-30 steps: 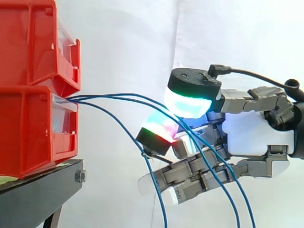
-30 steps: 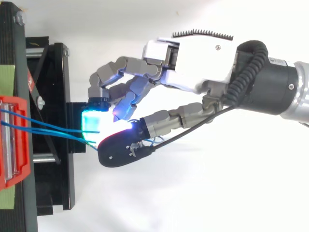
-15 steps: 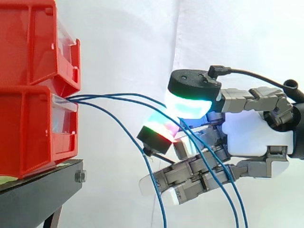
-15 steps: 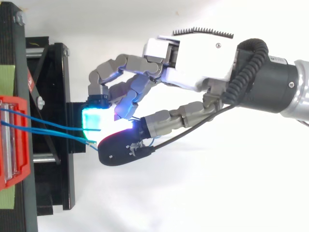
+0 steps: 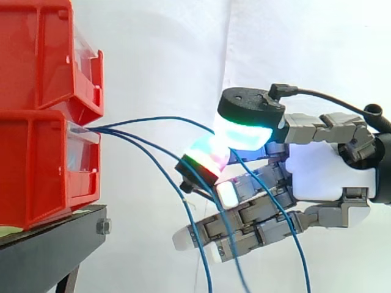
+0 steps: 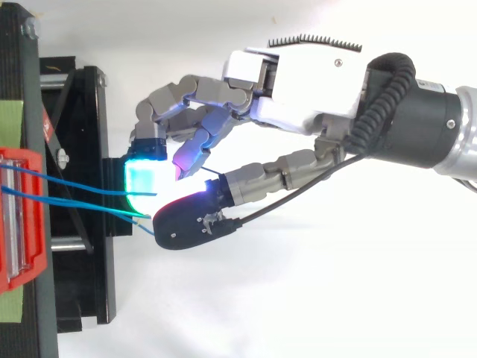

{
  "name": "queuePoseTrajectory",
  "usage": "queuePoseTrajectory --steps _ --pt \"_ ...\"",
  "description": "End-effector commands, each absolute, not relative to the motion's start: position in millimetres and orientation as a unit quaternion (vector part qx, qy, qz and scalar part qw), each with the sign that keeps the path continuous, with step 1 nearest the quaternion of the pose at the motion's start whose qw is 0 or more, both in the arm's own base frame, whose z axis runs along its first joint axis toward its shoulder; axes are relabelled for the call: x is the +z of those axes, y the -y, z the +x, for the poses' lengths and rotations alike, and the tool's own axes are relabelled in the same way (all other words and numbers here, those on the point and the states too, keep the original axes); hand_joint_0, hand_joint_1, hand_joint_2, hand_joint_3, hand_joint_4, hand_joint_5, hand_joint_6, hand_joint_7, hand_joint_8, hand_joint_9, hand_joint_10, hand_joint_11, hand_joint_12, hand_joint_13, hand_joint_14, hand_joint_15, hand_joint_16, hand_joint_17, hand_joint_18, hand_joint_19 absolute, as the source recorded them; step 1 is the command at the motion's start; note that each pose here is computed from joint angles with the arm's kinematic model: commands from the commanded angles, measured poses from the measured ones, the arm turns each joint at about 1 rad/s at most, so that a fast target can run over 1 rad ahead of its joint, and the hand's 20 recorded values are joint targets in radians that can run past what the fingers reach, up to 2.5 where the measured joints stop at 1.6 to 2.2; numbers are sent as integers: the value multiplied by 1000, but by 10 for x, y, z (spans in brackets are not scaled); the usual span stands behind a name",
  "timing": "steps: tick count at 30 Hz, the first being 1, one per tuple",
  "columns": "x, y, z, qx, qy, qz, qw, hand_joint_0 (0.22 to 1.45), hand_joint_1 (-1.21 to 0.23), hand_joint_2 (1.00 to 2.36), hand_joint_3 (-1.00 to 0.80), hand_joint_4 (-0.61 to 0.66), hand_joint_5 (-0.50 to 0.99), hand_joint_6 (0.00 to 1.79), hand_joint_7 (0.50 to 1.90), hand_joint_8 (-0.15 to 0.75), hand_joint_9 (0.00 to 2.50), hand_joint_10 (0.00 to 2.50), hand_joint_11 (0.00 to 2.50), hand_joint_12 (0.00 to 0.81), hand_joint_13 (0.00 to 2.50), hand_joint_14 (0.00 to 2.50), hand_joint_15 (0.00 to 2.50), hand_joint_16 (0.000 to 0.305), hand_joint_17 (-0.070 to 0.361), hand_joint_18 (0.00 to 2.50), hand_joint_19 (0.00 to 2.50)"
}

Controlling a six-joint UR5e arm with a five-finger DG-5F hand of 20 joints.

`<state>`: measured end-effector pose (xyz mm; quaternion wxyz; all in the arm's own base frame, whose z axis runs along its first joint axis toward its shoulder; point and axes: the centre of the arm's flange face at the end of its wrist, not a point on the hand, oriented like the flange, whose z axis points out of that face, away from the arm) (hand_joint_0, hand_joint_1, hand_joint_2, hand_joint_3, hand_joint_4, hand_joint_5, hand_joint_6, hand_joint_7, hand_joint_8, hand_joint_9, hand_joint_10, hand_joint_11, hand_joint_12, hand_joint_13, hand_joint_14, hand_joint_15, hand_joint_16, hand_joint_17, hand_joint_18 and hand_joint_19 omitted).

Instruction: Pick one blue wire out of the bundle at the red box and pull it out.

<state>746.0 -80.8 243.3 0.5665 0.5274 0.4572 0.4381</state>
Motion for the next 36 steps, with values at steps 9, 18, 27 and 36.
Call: queuePoseTrajectory --steps 9,18,27,36 --pt "2691 858 7353 430 -460 533 564 586 -869 1004 -39 -57 -77 829 1243 286 847 14 486 449 306 6 172 76 170 277 163" --pt "2829 871 7202 409 -484 547 547 583 -869 1004 -38 -55 -77 829 1244 290 843 15 493 451 304 6 167 76 171 265 165" --pt "2832 904 7172 400 -492 548 545 583 -867 1004 -41 -48 -78 829 1247 289 851 14 479 452 306 7 163 76 172 271 165" --pt "2832 873 7175 394 -500 541 550 583 -864 1004 -40 -44 -79 830 1245 295 868 16 486 449 319 6 167 77 172 286 164"
